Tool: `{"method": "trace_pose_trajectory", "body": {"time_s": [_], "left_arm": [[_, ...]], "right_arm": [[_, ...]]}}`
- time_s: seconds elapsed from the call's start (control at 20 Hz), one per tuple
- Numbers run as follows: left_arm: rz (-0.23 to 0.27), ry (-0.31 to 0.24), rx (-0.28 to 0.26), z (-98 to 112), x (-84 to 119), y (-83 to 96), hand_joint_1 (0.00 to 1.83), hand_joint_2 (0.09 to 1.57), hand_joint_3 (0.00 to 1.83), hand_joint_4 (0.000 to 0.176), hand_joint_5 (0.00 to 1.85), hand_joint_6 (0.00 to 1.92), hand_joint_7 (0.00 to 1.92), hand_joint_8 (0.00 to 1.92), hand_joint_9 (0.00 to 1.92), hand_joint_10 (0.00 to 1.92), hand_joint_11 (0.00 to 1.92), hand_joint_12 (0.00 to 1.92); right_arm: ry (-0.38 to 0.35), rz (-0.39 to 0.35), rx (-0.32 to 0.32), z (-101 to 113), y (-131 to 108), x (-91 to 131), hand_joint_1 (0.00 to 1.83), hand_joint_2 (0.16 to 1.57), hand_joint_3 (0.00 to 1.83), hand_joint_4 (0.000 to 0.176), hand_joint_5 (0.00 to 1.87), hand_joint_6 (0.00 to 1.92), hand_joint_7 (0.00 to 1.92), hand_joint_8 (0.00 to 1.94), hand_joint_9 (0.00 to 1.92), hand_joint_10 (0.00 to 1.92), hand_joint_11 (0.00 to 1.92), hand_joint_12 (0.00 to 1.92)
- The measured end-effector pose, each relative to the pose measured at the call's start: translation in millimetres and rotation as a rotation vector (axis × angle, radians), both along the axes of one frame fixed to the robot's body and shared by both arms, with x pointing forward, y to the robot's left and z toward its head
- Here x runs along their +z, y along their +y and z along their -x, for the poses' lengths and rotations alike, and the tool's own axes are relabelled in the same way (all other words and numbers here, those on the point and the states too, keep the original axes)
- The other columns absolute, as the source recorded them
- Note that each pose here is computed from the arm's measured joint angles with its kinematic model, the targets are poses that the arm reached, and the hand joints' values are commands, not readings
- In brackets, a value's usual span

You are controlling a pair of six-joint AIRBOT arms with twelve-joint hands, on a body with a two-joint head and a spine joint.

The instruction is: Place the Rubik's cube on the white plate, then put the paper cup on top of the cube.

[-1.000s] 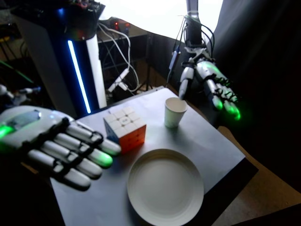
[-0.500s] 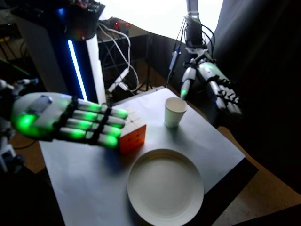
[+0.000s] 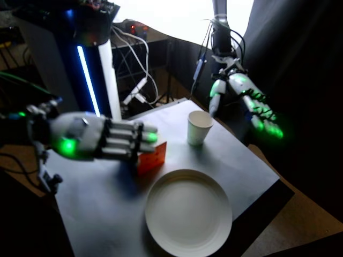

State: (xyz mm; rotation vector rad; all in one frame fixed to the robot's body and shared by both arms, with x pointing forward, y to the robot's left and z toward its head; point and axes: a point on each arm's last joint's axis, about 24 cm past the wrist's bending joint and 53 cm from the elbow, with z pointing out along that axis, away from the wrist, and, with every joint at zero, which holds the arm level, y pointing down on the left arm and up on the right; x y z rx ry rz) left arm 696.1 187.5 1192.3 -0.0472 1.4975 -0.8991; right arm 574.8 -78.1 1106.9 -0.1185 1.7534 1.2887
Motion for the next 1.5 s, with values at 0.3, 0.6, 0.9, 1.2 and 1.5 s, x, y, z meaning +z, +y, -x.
{"method": "trace_pose_trajectory", "body": {"time_s": [0.3, 0.6, 0.9, 1.2, 1.5], "left_arm": [[0.002, 0.004, 0.003, 0, -1, 0.7, 0.25, 1.31, 0.00, 0.083, 0.00, 0.00, 0.00, 0.00, 0.00, 0.00, 0.00, 0.00], [0.004, 0.006, 0.005, -1, -1, 0.8, 0.26, 1.31, 0.00, 0.099, 0.00, 0.00, 0.00, 0.00, 0.00, 0.00, 0.01, 0.01], [0.005, 0.008, 0.007, -1, -2, 1.4, 0.26, 1.32, 0.00, 0.096, 0.00, 0.00, 0.00, 0.00, 0.00, 0.00, 0.00, 0.09], [0.005, 0.013, 0.011, 0, -4, 3.3, 0.30, 1.32, 0.00, 0.076, 0.00, 0.00, 0.00, 0.00, 0.00, 0.00, 0.00, 0.09], [0.008, 0.012, 0.013, -1, -4, 4.1, 0.29, 1.31, 0.00, 0.096, 0.00, 0.00, 0.00, 0.00, 0.00, 0.00, 0.00, 0.06]], "right_arm": [[0.041, 0.033, 0.002, -11, 15, -25, 0.74, 1.00, 0.00, 0.000, 0.00, 0.00, 0.00, 0.00, 0.00, 0.00, 0.00, 0.38], [0.036, 0.007, 0.006, -13, 22, -21, 1.18, 1.12, 0.00, 0.000, 0.11, 1.35, 0.29, 1.58, 0.37, 1.72, 0.28, 1.87], [0.046, -0.035, 0.002, -10, 25, -14, 1.13, 1.33, 0.01, 0.000, 0.55, 1.49, 0.67, 1.73, 0.58, 1.92, 0.38, 1.92], [-0.030, -0.034, 0.028, -2, 17, 11, 1.14, 1.34, 0.00, 0.000, 0.49, 1.55, 0.70, 1.70, 0.61, 1.92, 0.63, 1.92], [-0.159, -0.108, -0.106, -60, -14, 67, 1.07, 1.38, 0.00, 0.000, 0.49, 1.58, 0.58, 1.80, 0.59, 1.92, 0.80, 1.92]]}}
